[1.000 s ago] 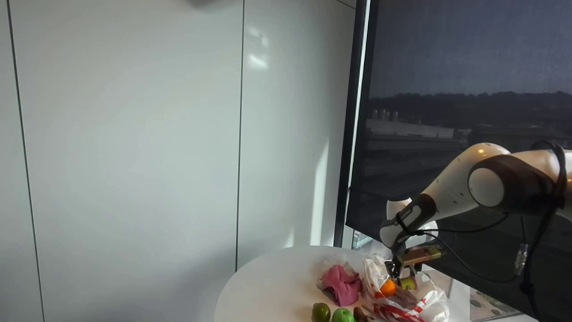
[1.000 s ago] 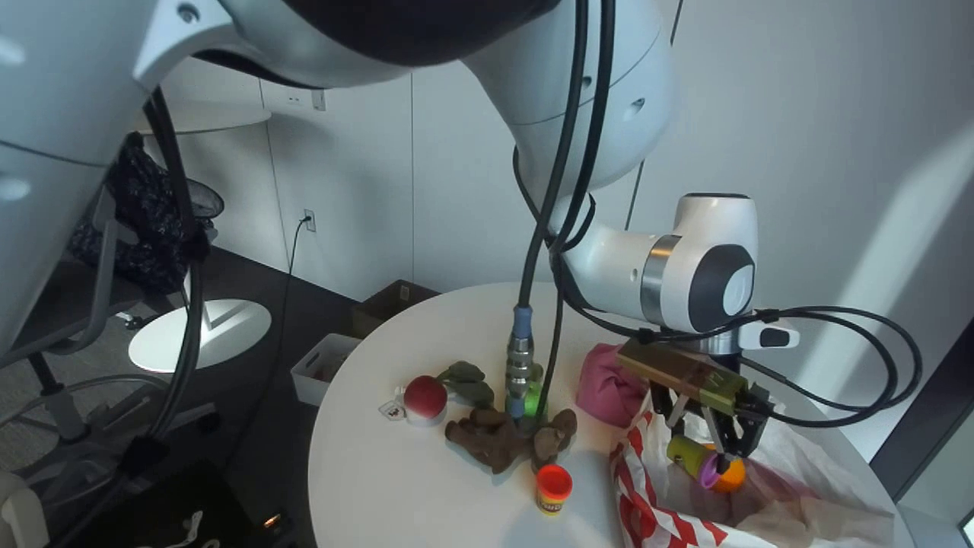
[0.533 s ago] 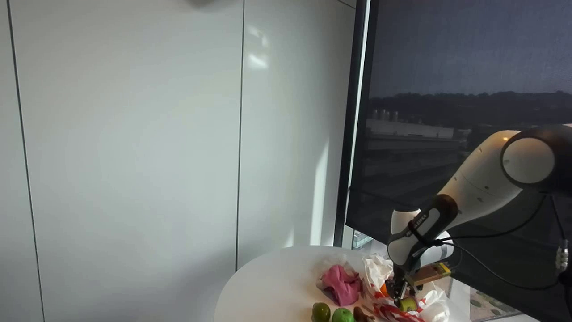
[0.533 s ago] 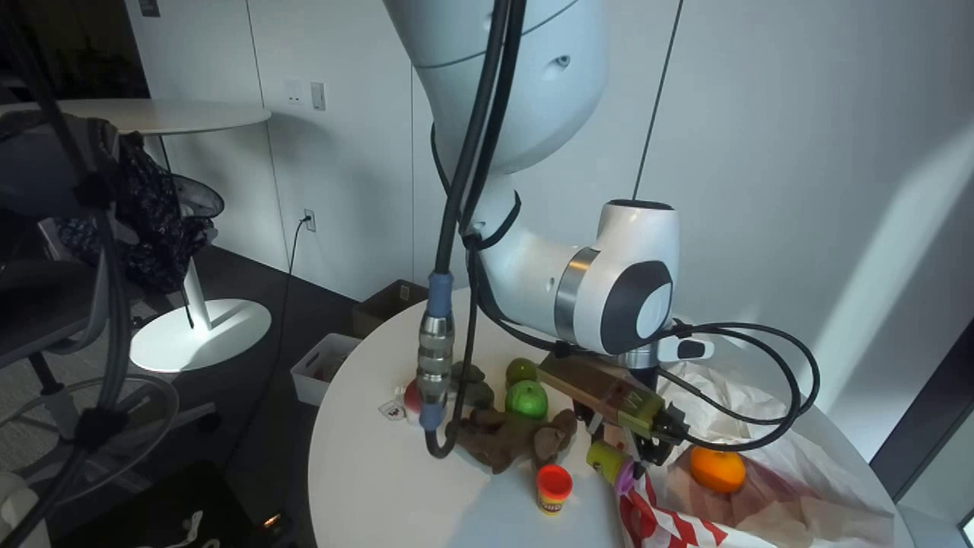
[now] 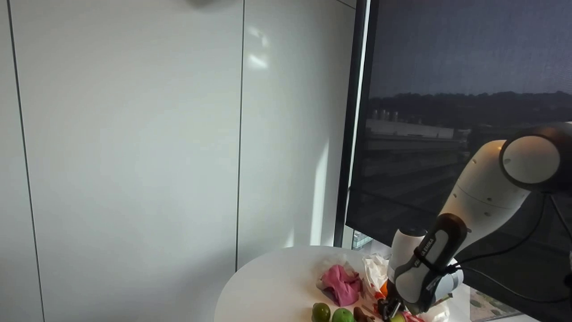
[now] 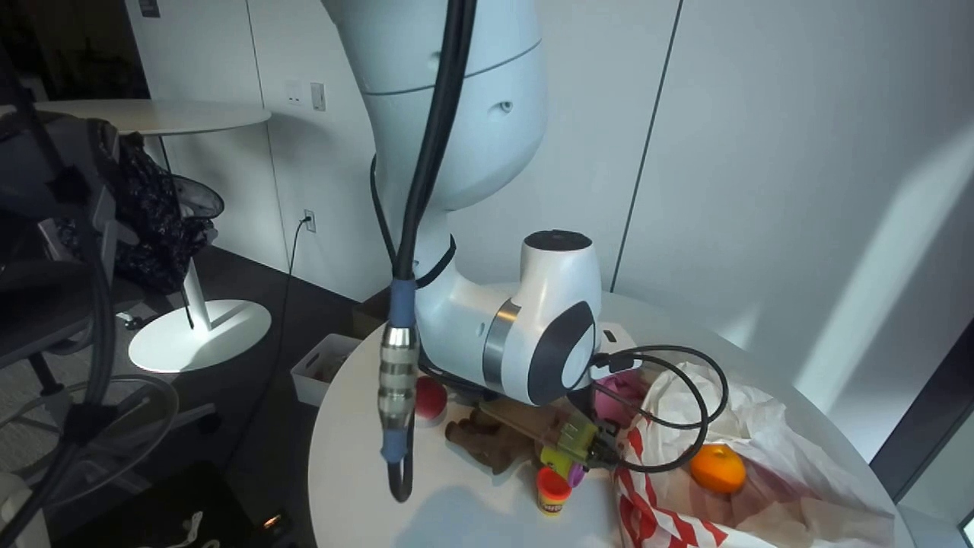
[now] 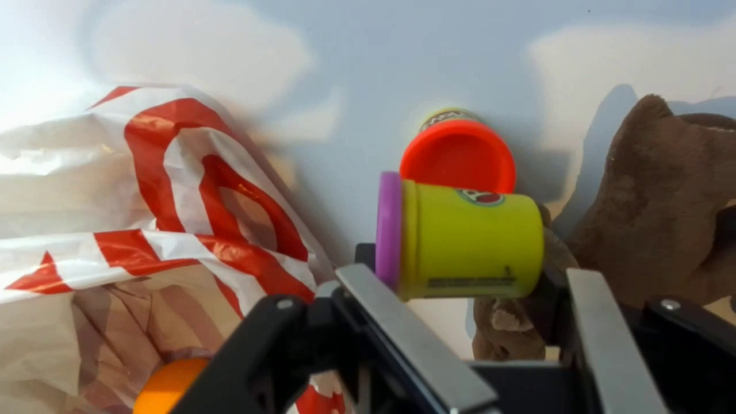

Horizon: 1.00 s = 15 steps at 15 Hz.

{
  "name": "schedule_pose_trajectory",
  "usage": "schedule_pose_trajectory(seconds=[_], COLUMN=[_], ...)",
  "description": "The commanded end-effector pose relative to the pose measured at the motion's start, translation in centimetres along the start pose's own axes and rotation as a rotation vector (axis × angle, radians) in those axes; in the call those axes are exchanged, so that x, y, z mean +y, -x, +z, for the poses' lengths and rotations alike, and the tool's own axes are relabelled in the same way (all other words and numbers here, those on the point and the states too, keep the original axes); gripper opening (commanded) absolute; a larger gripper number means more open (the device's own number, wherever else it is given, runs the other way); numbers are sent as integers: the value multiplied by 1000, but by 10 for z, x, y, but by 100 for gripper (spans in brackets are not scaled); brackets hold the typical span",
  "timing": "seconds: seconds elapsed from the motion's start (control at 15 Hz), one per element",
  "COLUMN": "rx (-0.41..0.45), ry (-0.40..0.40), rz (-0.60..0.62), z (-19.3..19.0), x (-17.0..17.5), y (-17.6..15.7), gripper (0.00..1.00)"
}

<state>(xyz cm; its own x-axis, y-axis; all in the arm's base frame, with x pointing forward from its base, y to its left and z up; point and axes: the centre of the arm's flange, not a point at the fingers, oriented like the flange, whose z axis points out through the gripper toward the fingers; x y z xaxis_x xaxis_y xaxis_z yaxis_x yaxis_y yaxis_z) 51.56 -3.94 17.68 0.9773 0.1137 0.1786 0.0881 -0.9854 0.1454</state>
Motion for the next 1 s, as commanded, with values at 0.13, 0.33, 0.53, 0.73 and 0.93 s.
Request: schedule_pose_trajectory(seconds=[0.13, 0.33, 0.53, 0.73, 0.93], rx=[81, 89, 61, 46, 55], ry=[73, 112, 122, 125, 146], rz=[-46, -59, -66, -69, -36], z=[22, 32, 45, 60, 56], x=[-14, -7, -6, -9, 2], y=[-22, -32, -34, -31, -38], gripper=[36, 36, 85, 100, 100])
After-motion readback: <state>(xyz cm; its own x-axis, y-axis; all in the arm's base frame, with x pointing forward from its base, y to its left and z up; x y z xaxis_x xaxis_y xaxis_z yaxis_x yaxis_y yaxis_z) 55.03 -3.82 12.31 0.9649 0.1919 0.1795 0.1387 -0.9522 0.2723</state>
